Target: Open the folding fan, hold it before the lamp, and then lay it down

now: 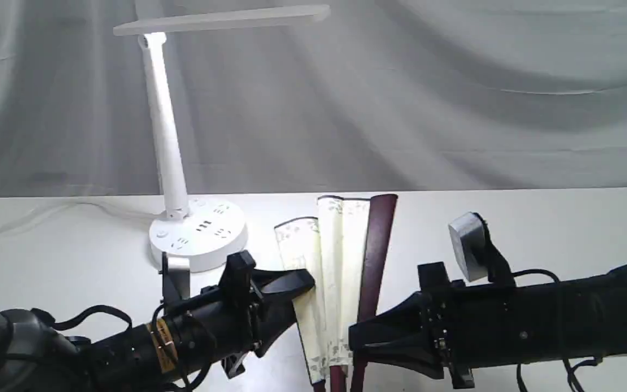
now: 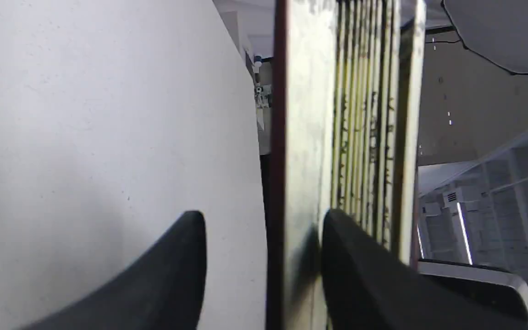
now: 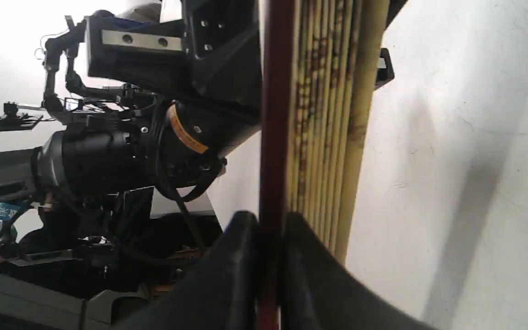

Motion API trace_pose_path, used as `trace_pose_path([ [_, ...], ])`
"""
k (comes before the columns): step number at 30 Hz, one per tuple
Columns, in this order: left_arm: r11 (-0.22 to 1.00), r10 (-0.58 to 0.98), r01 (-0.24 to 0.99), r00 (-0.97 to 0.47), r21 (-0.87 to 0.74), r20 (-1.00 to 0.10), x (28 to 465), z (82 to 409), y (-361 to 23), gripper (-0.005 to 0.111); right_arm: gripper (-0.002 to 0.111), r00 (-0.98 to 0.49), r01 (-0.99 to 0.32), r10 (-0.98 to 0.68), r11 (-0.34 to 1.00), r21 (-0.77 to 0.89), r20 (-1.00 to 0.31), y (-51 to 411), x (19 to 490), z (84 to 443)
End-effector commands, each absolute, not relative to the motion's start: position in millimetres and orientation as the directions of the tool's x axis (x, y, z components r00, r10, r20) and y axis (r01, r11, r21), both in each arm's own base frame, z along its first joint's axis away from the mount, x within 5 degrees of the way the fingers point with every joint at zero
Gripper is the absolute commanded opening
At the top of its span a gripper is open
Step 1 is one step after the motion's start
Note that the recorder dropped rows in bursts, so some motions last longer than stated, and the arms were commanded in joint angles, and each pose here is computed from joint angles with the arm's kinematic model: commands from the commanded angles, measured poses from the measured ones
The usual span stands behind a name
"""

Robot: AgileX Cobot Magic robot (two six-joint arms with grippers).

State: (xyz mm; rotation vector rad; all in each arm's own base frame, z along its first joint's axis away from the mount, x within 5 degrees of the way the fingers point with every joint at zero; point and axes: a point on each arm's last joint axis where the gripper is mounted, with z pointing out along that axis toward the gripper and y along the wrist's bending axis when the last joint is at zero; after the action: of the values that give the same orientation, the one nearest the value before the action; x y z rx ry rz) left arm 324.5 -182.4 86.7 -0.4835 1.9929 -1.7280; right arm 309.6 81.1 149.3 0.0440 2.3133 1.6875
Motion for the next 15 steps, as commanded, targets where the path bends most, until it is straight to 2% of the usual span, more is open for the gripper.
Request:
trace_pose_path([
  [1, 0.131, -0.546, 0.037, -0.831, -0.991, -0.103, 325.7, 90.6, -184.2, 0.033, 0.000, -0.958, -0.163, 0.180, 0.302, 0.939, -0.225, 82.3, 308.6, 154.8],
  [6, 0.128, -0.555, 0.034, -0.826, -0.991, -0.100, 326.5, 90.8, -183.7, 0.000, 0.000, -0.957, -0.165, 0.180, 0.303, 0.939, -0.227, 82.3, 308.6, 154.8],
  [15, 0.110, -0.559, 0.007, -0.827, -0.994, -0.067, 326.5, 90.8, -183.7, 0.000, 0.001, -0.956, -0.162, 0.187, 0.300, 0.940, -0.224, 82.3, 309.1, 155.1],
])
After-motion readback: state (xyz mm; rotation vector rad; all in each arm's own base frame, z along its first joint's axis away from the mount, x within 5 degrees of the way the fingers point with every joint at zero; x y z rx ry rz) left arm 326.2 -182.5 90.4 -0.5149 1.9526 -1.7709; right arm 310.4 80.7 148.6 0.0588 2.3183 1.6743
